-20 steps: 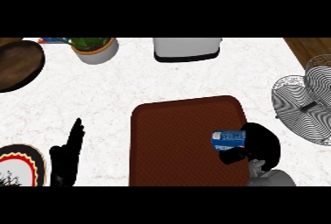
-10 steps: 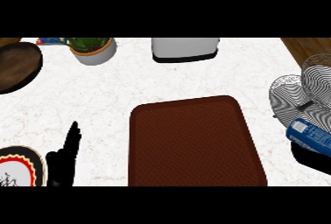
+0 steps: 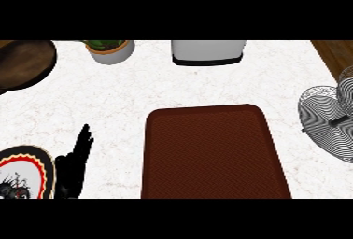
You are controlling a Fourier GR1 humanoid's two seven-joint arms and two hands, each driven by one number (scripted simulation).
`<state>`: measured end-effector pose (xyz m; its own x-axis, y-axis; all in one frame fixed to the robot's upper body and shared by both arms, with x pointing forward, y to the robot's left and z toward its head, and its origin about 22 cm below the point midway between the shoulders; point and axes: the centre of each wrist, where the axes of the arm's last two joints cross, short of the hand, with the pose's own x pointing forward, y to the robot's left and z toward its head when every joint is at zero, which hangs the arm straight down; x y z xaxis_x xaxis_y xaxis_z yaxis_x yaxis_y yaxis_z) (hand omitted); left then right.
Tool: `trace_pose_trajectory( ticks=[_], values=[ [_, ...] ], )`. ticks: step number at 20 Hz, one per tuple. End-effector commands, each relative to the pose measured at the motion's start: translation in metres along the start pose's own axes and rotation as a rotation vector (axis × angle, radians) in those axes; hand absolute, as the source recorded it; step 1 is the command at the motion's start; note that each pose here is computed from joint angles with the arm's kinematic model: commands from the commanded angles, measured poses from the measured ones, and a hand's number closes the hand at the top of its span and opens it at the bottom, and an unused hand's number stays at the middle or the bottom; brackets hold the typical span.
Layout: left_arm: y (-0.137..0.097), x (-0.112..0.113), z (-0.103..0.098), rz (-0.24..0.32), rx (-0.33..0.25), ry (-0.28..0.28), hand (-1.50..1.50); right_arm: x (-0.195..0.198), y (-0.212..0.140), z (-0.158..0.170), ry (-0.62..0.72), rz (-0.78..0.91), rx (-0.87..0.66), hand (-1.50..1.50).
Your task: Pick the can from the tray and place it in the tiered basket
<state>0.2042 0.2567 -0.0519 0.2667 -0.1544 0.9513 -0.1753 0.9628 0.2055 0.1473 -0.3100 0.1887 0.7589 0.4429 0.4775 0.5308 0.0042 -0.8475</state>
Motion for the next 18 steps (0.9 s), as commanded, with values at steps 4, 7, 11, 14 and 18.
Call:
trace_pose_trajectory(
  ticks=[4,7,11,14,18],
  values=[
    [0.0,-0.004,-0.005,-0.001,-0.03,0.007,0.0,0.018,-0.066,0.01,0.088,-0.042,-0.098,1.5],
    [-0.021,-0.008,0.011,-0.007,-0.048,0.024,0.0,0.024,-0.07,-0.004,0.089,-0.029,-0.076,1.5],
    [-0.012,0.004,-0.004,0.001,-0.037,0.016,0.0,0.043,-0.074,-0.048,0.137,-0.05,-0.082,1.5],
    [-0.009,-0.004,-0.007,-0.008,-0.039,0.001,0.0,0.052,-0.083,-0.079,0.164,-0.079,-0.074,1.5],
    [-0.001,-0.002,-0.001,-0.005,-0.058,0.022,0.0,0.062,-0.064,-0.098,0.156,-0.074,-0.042,1.5]
  ],
)
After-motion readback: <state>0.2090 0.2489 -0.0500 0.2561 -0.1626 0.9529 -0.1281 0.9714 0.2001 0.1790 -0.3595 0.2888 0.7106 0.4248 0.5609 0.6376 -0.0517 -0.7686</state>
